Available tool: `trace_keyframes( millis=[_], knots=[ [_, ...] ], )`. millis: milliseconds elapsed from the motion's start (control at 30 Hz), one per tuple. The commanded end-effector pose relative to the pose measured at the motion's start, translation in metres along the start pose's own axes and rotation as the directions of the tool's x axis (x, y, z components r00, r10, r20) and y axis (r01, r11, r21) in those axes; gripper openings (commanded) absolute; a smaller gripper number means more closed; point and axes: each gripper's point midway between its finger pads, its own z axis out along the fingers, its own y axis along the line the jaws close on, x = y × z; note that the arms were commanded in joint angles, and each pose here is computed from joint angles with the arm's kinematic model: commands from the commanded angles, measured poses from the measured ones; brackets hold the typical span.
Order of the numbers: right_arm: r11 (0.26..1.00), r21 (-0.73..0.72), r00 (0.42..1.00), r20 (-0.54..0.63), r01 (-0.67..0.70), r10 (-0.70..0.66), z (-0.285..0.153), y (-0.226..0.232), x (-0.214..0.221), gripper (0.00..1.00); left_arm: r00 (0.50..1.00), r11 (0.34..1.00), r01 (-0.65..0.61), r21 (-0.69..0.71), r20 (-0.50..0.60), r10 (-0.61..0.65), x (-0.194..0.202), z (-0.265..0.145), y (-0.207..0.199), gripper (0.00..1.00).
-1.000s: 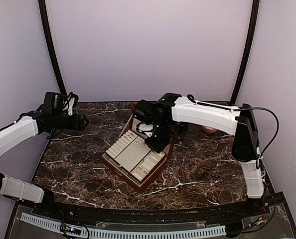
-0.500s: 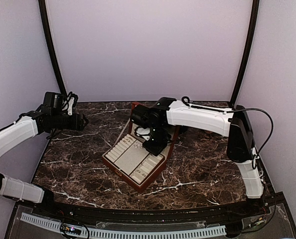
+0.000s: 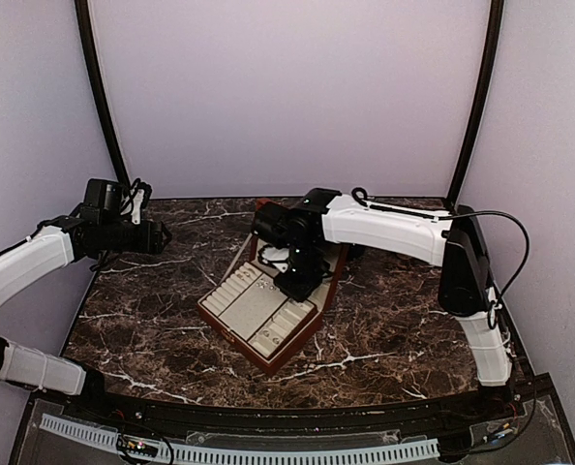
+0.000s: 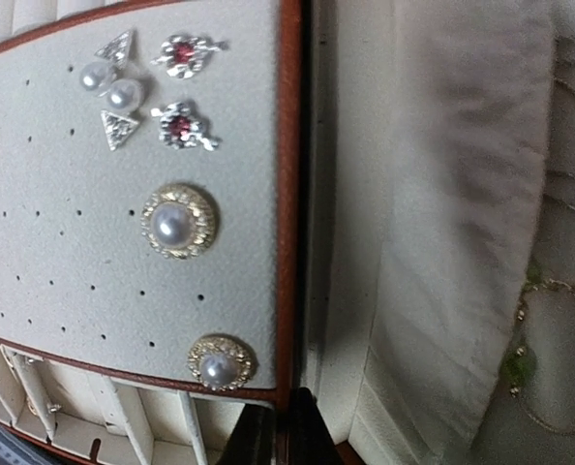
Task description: Organize the mixed jewelry
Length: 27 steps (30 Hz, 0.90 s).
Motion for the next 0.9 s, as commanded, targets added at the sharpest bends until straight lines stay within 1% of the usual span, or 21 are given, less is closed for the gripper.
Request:
trace_keyframes(
  millis=[0, 67, 133, 267, 367, 467, 600, 633, 667, 733, 800, 867],
  knots=[
    [0.999, -0.038, 0.993, 0.117, -0.003, 0.008, -0.028, 0.014, -0.025, 0.23, 0.999, 1.0, -0.009, -0.011, 0.034, 0.009, -0.004, -0.008, 0.002, 0.75],
    [1.0, -0.024, 0.991, 0.137, 0.001, 0.002, -0.038, 0.013, -0.027, 0.31, 0.999, 1.0, -0.009, -0.013, 0.033, 0.009, -0.004, -0.008, 0.002, 0.75],
    [1.0, -0.015, 0.988, 0.157, 0.008, -0.006, -0.048, 0.013, -0.028, 0.36, 0.999, 1.0, -0.008, -0.014, 0.033, 0.009, -0.003, -0.007, 0.003, 0.75],
    [1.0, -0.004, 0.979, 0.205, 0.009, -0.008, -0.07, 0.011, -0.031, 0.39, 0.999, 1.0, -0.009, -0.019, 0.036, 0.01, -0.004, -0.008, 0.003, 0.74],
    [0.999, -0.038, 0.952, 0.305, 0.006, 0.005, -0.102, 0.013, -0.044, 0.45, 0.999, 1.0, -0.007, -0.023, 0.043, 0.008, -0.005, -0.009, 0.004, 0.75],
    [0.998, -0.064, 0.902, 0.429, -0.011, 0.038, -0.143, 0.009, -0.059, 0.52, 0.998, 1.0, -0.005, -0.014, 0.068, 0.006, -0.008, -0.012, 0.002, 0.75],
    [0.991, -0.1, 0.824, 0.551, -0.092, 0.132, -0.184, -0.017, -0.074, 0.62, 0.996, 1.0, -0.004, -0.013, 0.088, 0.005, -0.011, -0.015, 0.002, 0.75],
    [0.987, -0.113, 0.793, 0.589, -0.112, 0.157, -0.197, -0.026, -0.078, 0.71, 0.996, 1.0, -0.004, -0.018, 0.093, 0.005, -0.011, -0.016, 0.003, 0.75],
    [0.984, -0.118, 0.771, 0.611, -0.134, 0.179, -0.204, -0.035, -0.079, 0.76, 0.996, 1.0, -0.003, -0.019, 0.095, 0.005, -0.011, -0.016, 0.003, 0.75],
    [0.974, -0.109, 0.728, 0.649, -0.197, 0.22, -0.215, -0.058, -0.08, 0.81, 0.995, 1.0, -0.002, -0.026, 0.1, 0.005, -0.012, -0.017, 0.004, 0.75],
    [0.955, -0.101, 0.689, 0.672, -0.28, 0.273, -0.22, -0.086, -0.077, 0.84, 0.994, 0.999, -0.002, -0.034, 0.11, 0.006, -0.013, -0.019, 0.005, 0.75],
    [0.918, -0.107, 0.645, 0.681, -0.382, 0.348, -0.22, -0.122, -0.07, 0.86, 0.992, 0.999, -0.002, -0.041, 0.126, 0.007, -0.015, -0.022, 0.006, 0.75]
  ],
)
